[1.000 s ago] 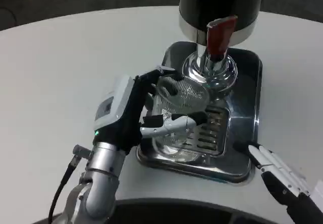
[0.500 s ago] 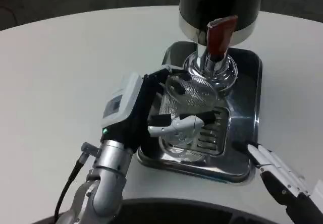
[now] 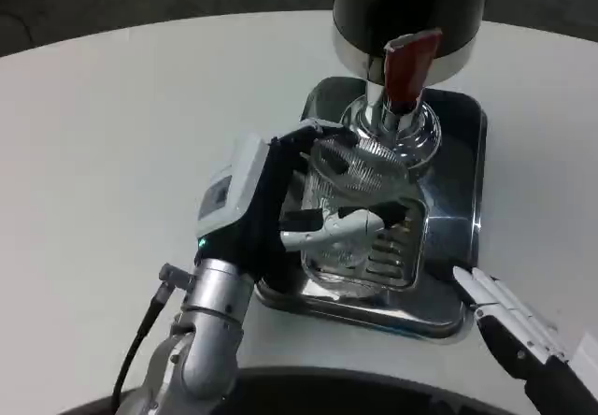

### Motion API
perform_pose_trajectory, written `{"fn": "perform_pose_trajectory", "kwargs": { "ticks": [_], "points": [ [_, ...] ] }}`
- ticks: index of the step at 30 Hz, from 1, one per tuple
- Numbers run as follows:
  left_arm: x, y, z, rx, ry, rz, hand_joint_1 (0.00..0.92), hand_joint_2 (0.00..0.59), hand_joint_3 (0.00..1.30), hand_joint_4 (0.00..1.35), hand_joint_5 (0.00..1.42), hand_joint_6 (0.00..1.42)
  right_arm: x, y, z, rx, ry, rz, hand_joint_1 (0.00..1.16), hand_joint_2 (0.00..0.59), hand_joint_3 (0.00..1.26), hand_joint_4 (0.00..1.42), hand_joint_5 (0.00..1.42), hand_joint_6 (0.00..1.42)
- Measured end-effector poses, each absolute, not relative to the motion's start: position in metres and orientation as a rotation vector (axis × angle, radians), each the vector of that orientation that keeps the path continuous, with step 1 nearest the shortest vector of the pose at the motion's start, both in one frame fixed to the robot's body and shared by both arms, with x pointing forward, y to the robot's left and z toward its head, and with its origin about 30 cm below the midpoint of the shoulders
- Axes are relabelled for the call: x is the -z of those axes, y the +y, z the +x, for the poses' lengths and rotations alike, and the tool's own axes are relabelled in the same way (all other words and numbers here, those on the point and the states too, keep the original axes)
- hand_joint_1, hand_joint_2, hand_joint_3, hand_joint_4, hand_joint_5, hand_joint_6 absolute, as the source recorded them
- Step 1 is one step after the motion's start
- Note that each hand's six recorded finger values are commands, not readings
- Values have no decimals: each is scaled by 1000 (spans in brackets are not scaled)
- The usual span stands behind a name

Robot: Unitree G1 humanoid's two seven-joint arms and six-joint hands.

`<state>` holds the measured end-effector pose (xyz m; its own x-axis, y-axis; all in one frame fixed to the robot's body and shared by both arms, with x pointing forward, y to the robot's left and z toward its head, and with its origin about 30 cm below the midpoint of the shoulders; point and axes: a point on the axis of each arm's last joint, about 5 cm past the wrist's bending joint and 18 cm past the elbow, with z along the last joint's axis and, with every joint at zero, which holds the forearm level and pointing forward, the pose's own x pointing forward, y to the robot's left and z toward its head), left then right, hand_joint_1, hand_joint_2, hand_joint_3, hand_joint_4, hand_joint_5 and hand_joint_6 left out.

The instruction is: Grasp the cup under the faucet to collect the drink, then remove the cup.

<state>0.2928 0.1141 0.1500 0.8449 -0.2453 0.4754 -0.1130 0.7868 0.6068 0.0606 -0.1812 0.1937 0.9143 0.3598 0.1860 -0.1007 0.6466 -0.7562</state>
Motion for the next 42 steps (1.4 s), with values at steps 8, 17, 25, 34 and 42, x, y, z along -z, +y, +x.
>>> {"fn": "perform_pose_trajectory", "kwargs": {
  "ticks": [8,17,25,34,42],
  "points": [
    [-151,108,294,78,-557,645,500,107,764,895,1012,883,-194,-181,61,-268,-336,-831,692,488,54,8,0,0],
    [-151,107,295,82,-556,642,498,111,765,902,1019,883,-194,-181,61,-267,-336,-831,692,488,54,10,0,0],
    [-151,101,296,98,-554,631,490,117,774,902,1024,883,-194,-181,61,-264,-335,-829,692,488,54,10,0,0],
    [-150,92,296,116,-549,605,488,118,774,902,1024,883,-194,-183,60,-255,-332,-837,692,488,54,10,0,0],
    [-153,87,297,124,-554,597,487,119,775,902,1024,883,-194,-184,60,-248,-331,-836,692,488,54,10,0,0]
  ]
}}
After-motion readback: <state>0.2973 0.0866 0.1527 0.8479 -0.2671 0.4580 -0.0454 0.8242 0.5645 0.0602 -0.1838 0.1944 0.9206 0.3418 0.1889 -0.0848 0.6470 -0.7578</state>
